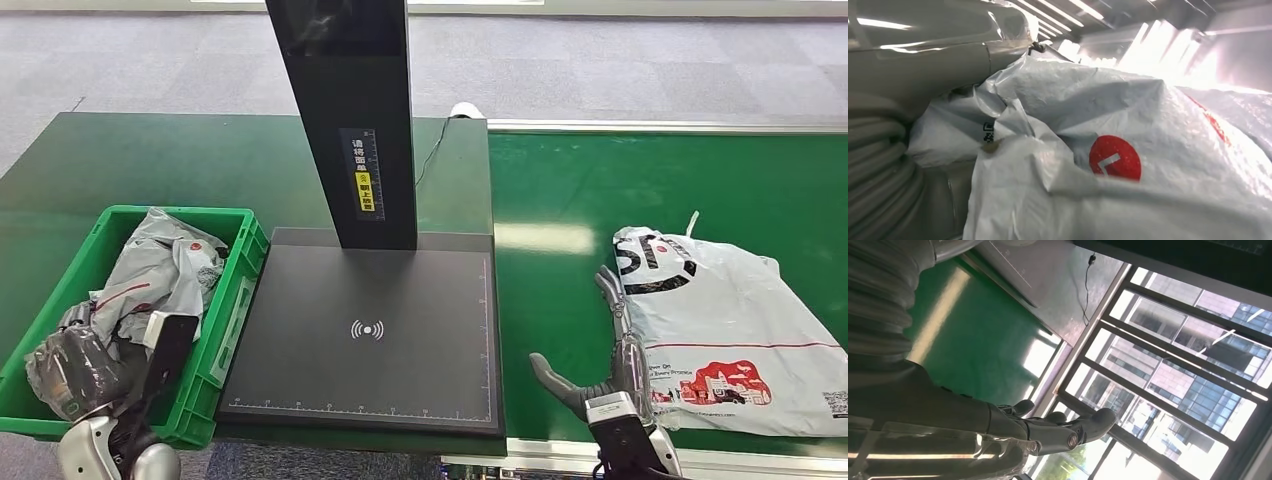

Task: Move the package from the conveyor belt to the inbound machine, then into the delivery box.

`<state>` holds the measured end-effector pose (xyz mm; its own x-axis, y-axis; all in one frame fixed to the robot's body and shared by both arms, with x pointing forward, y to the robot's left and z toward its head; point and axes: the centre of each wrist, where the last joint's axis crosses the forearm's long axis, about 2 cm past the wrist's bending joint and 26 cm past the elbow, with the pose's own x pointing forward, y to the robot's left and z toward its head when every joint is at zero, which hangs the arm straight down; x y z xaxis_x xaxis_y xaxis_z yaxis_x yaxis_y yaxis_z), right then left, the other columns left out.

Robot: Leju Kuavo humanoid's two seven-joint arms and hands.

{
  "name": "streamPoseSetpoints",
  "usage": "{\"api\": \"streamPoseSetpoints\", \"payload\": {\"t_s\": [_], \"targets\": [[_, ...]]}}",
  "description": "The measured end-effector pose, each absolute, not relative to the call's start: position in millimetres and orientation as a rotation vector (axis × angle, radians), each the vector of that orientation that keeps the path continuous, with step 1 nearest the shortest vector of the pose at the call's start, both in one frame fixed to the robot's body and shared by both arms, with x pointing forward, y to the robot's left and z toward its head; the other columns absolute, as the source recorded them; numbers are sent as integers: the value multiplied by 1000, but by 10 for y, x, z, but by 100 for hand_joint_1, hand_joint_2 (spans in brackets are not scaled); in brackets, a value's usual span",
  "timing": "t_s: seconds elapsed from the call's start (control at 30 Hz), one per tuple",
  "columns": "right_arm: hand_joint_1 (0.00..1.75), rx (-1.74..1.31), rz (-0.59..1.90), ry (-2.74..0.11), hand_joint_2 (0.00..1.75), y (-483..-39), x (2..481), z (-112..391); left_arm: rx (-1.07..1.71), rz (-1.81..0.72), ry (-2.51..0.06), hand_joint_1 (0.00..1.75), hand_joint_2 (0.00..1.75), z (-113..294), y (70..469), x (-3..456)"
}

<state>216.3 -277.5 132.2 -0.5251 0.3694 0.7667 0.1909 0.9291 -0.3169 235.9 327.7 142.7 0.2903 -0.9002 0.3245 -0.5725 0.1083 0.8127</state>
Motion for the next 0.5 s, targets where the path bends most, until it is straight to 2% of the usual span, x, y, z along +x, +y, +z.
{"api": "streamPoseSetpoints", "payload": {"t_s": [0.37, 0.4, 0.5], "targets": [[0, -390, 269, -2129, 175, -2776, 2154, 1333, 1511, -597, -1286, 175, 175, 1262, 3271, 2402], [0, -390, 273, -2128, 175, -2775, 2155, 1334, 1503, -618, -1273, 142, 175, 1247, 3266, 2405], [0, -388, 281, -2124, 175, -2773, 2157, 1337, 1485, -666, -1239, 12, 175, 1209, 3244, 2413]]}}
